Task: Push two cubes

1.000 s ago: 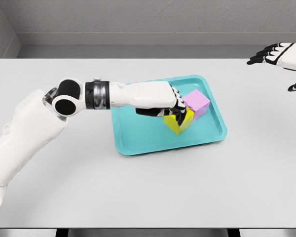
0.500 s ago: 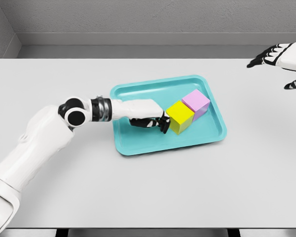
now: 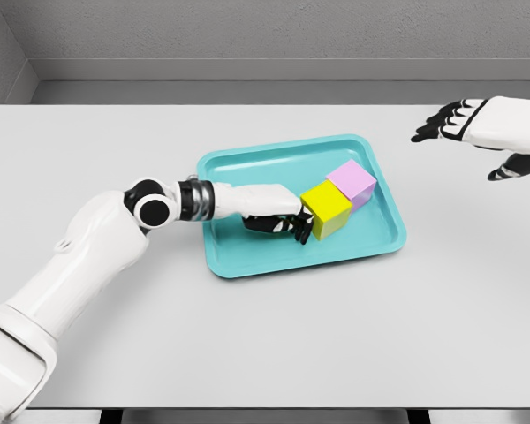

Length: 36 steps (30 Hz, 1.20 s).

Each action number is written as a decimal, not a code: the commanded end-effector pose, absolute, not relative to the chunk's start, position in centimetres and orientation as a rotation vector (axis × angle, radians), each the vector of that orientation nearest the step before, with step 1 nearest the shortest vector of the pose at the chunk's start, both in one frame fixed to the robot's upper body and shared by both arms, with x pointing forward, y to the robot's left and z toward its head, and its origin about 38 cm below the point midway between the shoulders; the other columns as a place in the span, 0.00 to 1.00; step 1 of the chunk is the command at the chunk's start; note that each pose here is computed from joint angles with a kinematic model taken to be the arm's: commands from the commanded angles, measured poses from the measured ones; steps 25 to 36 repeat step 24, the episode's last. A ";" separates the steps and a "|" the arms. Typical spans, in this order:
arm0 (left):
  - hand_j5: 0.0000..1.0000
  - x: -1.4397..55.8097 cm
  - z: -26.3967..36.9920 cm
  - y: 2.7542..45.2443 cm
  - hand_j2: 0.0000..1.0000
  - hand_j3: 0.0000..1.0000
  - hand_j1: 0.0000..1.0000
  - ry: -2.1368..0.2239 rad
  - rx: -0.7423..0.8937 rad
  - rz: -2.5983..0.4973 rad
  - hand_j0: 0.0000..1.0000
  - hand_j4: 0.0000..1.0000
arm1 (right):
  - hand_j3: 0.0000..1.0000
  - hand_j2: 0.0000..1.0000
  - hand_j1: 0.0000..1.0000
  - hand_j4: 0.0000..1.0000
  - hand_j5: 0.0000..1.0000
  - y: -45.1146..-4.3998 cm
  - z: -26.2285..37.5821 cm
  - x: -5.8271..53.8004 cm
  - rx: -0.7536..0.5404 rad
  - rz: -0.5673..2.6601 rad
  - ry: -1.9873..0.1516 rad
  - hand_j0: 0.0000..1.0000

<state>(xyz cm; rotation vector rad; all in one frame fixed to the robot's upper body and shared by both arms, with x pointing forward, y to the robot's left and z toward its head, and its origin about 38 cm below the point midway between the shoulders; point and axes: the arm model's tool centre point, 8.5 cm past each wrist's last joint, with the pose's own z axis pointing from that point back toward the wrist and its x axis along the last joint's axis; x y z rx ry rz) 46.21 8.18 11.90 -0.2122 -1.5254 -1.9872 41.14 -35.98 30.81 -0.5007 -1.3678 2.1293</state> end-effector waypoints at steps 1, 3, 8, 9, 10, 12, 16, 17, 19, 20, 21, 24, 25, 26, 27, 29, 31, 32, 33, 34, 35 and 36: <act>0.35 46.3 11.9 8.2 0.35 0.35 0.35 -1.529 -0.217 -1.975 0.35 0.35 | 1.00 1.00 1.00 1.00 1.00 -36.0 30.9 41.1 -0.501 2.124 -1.369 1.00; 0.36 46.5 12.1 8.8 0.36 0.36 0.36 -1.529 -0.208 -1.966 0.36 0.36 | 1.00 1.00 1.00 1.00 1.00 -36.0 31.0 41.1 -0.502 2.124 -1.370 1.00; 0.36 47.0 12.7 10.0 0.36 0.36 0.36 -1.530 -0.185 -1.958 0.36 0.36 | 1.00 1.00 1.00 1.00 1.00 -36.1 30.9 41.1 -0.503 2.124 -1.366 1.00; 0.36 47.5 13.3 12.2 0.36 0.36 0.36 -1.529 -0.166 -1.927 0.36 0.36 | 1.00 1.00 1.00 1.00 1.00 -36.2 30.9 41.1 -0.503 2.123 -1.365 1.00; 0.36 48.2 14.2 14.3 0.36 0.36 0.36 -1.533 -0.136 -1.896 0.36 0.36 | 1.00 1.00 1.00 1.00 1.00 -36.2 31.0 41.1 -0.507 2.122 -1.367 1.00; 0.56 49.3 18.4 20.7 0.56 0.56 0.56 -1.583 0.028 -1.839 0.56 0.56 | 1.00 1.00 1.00 1.00 1.00 -36.4 31.1 41.1 -0.512 2.121 -1.363 1.00; 1.00 49.1 22.5 33.5 1.00 1.00 1.00 -1.580 0.243 -1.621 1.00 1.00 | 1.00 1.00 1.00 1.00 1.00 -36.9 31.3 41.1 -0.520 2.114 -1.354 1.00; 1.00 49.2 21.9 34.7 1.00 1.00 1.00 -1.552 0.251 -1.593 1.00 1.00 | 1.00 1.00 1.00 1.00 1.00 -37.0 31.2 41.1 -0.518 2.112 -1.350 1.00; 1.00 49.4 20.4 35.7 1.00 1.00 1.00 -1.513 0.237 -1.551 1.00 1.00 | 1.00 1.00 1.00 1.00 1.00 -37.8 31.1 41.4 -0.525 2.086 -1.337 1.00; 1.00 49.5 20.0 35.6 1.00 1.00 1.00 -1.506 0.230 -1.545 1.00 1.00 | 1.00 1.00 1.00 1.00 1.00 -37.8 31.2 41.4 -0.522 2.083 -1.341 1.00; 1.00 49.5 19.7 35.3 1.00 1.00 1.00 -1.507 0.221 -1.546 1.00 1.00 | 1.00 1.00 1.00 1.00 1.00 -37.8 31.3 41.4 -0.523 2.083 -1.345 1.00; 1.00 49.5 18.2 35.0 1.00 1.00 1.00 -1.488 0.192 -1.520 1.00 1.00 | 1.00 1.00 1.00 1.00 1.00 -37.8 31.2 41.3 -0.523 2.082 -1.343 1.00; 1.00 49.5 18.2 35.0 1.00 1.00 1.00 -1.488 0.192 -1.520 1.00 1.00 | 1.00 1.00 1.00 1.00 1.00 -37.8 31.2 41.3 -0.523 2.082 -1.343 1.00; 1.00 49.5 18.2 35.0 1.00 1.00 1.00 -1.488 0.192 -1.520 1.00 1.00 | 1.00 1.00 1.00 1.00 1.00 -37.8 31.2 41.3 -0.523 2.082 -1.343 1.00; 1.00 49.5 18.2 35.0 1.00 1.00 1.00 -1.488 0.192 -1.520 1.00 1.00 | 1.00 1.00 1.00 1.00 1.00 -37.8 31.2 41.3 -0.523 2.082 -1.343 1.00; 1.00 49.5 18.2 35.0 1.00 1.00 1.00 -1.488 0.192 -1.520 1.00 1.00 | 1.00 1.00 1.00 1.00 1.00 -37.8 31.2 41.3 -0.523 2.082 -1.343 1.00; 1.00 49.5 18.2 35.0 1.00 1.00 1.00 -1.488 0.192 -1.520 1.00 1.00 | 1.00 1.00 1.00 1.00 1.00 -37.8 31.2 41.3 -0.523 2.082 -1.343 1.00; 1.00 49.5 18.2 35.0 1.00 1.00 1.00 -1.488 0.192 -1.520 1.00 1.00 | 1.00 1.00 1.00 1.00 1.00 -37.8 31.2 41.3 -0.523 2.082 -1.343 1.00; 1.00 49.5 18.2 35.0 1.00 1.00 1.00 -1.488 0.192 -1.520 1.00 1.00 | 1.00 1.00 1.00 1.00 1.00 -37.8 31.2 41.3 -0.523 2.082 -1.343 1.00; 1.00 49.5 18.2 35.0 1.00 1.00 1.00 -1.488 0.192 -1.520 1.00 1.00 | 1.00 1.00 1.00 1.00 1.00 -37.8 31.2 41.3 -0.523 2.082 -1.343 1.00; 1.00 49.5 18.2 35.0 1.00 1.00 1.00 -1.488 0.192 -1.520 1.00 1.00 | 1.00 1.00 1.00 1.00 1.00 -37.8 31.2 41.3 -0.523 2.082 -1.343 1.00; 1.00 49.5 18.2 35.0 1.00 1.00 1.00 -1.488 0.192 -1.520 1.00 1.00 | 1.00 1.00 1.00 1.00 1.00 -37.8 31.2 41.3 -0.523 2.082 -1.343 1.00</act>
